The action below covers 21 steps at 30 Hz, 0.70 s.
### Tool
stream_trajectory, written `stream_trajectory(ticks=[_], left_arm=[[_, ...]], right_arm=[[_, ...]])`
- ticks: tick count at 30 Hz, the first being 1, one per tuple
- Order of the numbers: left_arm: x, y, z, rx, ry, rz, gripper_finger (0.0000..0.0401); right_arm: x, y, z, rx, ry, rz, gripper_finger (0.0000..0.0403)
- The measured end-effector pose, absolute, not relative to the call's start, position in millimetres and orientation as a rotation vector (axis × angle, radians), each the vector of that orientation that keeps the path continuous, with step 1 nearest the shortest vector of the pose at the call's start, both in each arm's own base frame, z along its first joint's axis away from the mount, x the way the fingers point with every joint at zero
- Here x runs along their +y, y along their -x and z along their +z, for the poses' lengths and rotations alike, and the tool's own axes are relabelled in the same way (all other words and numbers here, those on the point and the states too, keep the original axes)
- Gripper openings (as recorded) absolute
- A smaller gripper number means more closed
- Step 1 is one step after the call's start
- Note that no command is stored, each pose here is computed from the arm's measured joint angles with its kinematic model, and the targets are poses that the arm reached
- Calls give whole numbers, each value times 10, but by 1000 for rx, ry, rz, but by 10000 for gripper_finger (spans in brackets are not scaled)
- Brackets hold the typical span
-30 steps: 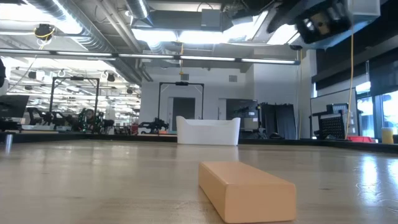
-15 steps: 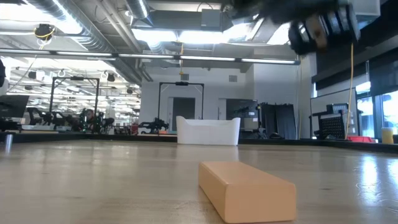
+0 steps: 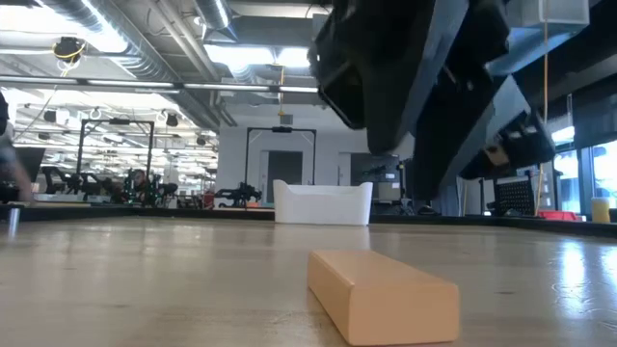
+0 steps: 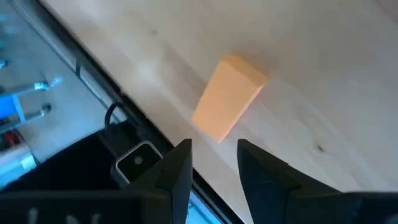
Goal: Sort & place blocks by color
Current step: Put the orange block into the white bin
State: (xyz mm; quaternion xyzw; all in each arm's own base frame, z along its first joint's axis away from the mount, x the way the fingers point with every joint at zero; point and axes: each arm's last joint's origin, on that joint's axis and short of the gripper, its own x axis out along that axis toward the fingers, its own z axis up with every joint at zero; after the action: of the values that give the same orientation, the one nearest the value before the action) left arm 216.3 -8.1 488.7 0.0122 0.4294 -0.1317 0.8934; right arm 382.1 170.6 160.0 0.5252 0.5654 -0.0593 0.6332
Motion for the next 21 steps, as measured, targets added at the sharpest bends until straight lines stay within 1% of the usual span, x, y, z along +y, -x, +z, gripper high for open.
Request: stream_trajectory(ticks=[2,5,15,21], left_arm=[[-81,-2163,4887,891,-25,-273,192],[-81,-2163,4887,891,-26,-273,192],[-79,-2163,4887,890,-30,-274,192],[-79,-2163,4887,889,-33,-276,192]], right_arm=[[1673,-3838,1550,1298,-1234,-187,127],[1657,-3861,1471,1299,-1240,-214,127],[1690,-3931,1223,1307,-1242,-214,127],[1662,-3951,1179,1308,-1240,-229,127]])
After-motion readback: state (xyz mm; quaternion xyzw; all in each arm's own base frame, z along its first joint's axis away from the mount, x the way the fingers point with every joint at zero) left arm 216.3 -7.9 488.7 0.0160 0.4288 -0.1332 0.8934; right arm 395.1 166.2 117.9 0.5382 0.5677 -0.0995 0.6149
